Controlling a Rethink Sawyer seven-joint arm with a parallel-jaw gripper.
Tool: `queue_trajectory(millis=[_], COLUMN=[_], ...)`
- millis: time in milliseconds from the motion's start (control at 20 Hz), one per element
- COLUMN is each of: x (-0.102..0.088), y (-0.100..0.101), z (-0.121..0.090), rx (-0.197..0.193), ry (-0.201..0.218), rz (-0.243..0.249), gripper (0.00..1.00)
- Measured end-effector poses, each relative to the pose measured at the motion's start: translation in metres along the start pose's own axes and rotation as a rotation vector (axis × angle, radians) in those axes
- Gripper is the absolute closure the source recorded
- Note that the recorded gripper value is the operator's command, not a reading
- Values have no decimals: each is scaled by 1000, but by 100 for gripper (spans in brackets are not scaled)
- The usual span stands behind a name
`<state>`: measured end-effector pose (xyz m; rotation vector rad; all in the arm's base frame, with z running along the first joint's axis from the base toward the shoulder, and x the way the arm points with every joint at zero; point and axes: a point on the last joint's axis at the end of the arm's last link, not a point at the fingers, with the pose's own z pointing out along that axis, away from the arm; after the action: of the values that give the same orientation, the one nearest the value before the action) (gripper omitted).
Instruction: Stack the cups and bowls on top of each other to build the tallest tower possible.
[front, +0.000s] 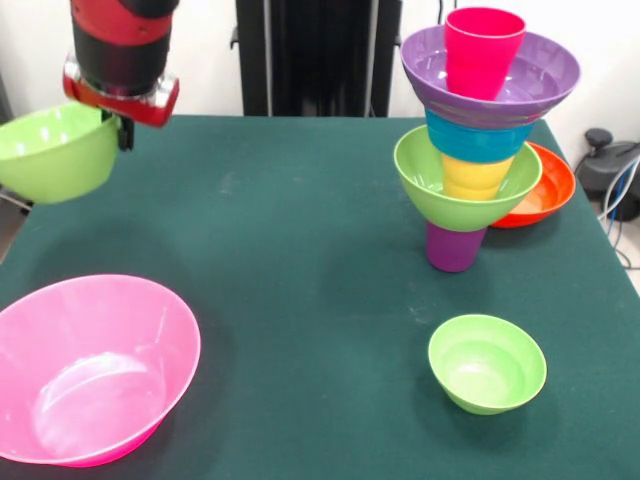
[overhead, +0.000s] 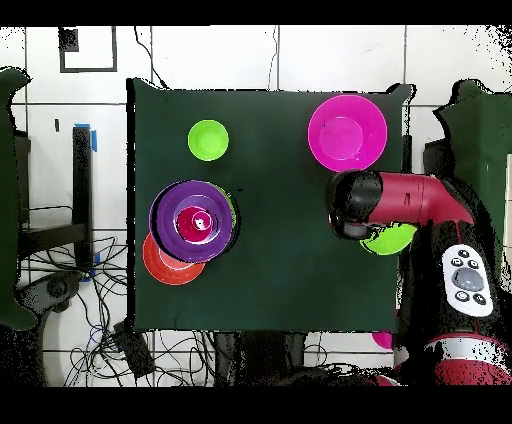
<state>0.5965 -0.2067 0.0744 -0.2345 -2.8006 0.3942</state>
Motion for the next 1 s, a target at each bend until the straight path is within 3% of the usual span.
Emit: queue_trajectory(millis=[150, 400, 450, 1000], x=[1, -6, -8, -16], y=[-1, 15, 28, 91], z=[-11, -24, -31, -88], rx=[13, 54, 69, 145], ry=[14, -16, -31, -114], rz=[0, -38, -62, -158], gripper=[100, 100, 100, 100])
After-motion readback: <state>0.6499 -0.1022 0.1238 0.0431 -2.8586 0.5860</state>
